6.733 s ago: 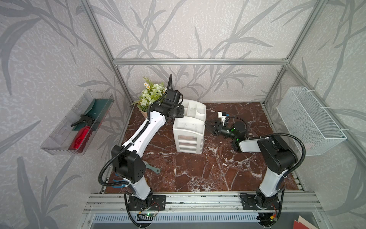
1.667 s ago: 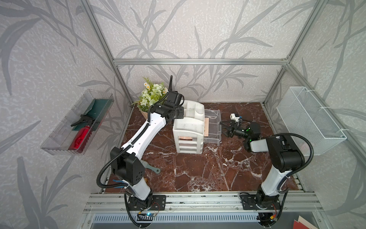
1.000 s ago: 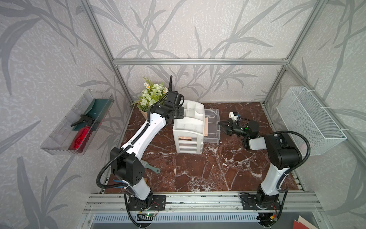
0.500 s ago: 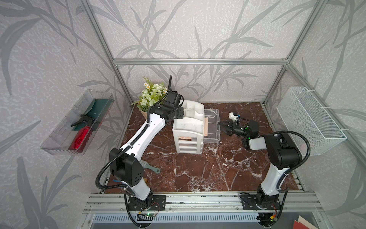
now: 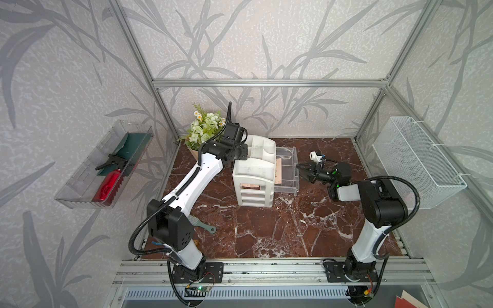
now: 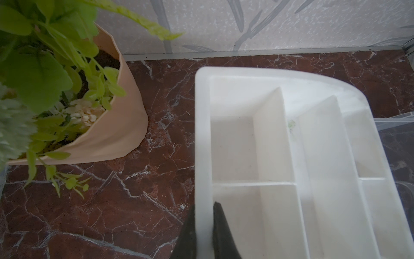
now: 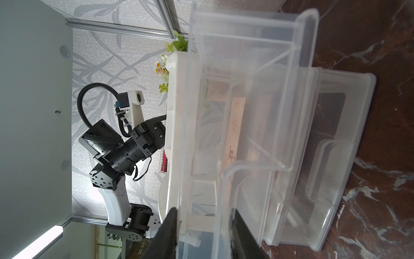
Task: Take the postcards out of the drawer
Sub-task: Open the drawer in the storage box, then pick up the postcard from the drawer.
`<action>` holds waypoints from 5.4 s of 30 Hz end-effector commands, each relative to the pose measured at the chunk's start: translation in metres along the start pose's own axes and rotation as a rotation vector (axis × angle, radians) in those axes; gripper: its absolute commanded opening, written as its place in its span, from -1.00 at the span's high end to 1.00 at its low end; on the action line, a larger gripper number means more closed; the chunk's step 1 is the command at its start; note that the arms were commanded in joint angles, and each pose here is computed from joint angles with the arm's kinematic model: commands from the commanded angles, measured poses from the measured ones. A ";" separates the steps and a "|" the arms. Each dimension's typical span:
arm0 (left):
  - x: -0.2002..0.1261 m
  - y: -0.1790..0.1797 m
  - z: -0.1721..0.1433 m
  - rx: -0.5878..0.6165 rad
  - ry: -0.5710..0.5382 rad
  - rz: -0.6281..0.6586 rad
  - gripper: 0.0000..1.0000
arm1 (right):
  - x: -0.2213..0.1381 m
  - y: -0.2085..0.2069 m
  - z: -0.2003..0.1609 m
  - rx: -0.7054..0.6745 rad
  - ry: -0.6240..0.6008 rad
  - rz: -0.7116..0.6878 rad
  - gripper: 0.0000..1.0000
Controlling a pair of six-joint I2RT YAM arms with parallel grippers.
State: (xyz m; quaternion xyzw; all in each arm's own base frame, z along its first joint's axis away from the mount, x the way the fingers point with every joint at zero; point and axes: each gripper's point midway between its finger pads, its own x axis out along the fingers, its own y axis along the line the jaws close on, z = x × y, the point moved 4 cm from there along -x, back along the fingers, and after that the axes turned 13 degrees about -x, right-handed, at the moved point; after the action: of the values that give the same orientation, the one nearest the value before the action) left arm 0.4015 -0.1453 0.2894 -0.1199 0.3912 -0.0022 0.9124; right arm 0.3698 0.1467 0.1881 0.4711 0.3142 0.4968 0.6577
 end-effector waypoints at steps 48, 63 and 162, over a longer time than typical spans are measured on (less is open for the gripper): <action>0.004 0.010 0.010 -0.008 -0.026 0.038 1.00 | -0.024 -0.019 0.089 -0.170 -0.113 -0.047 -0.06; 0.010 0.009 0.008 -0.005 -0.029 0.033 1.00 | -0.016 0.015 0.128 -0.382 -0.083 -0.520 -0.16; 0.007 0.002 -0.006 0.009 -0.019 -0.083 1.00 | 0.113 0.050 -0.017 -0.282 0.387 -0.796 0.72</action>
State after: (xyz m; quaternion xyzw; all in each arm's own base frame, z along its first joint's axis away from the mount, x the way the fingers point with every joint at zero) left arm 0.4035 -0.1433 0.2890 -0.1523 0.3715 -0.0282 0.9154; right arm 0.3777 0.2591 0.2226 0.1153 0.5283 0.3043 0.7842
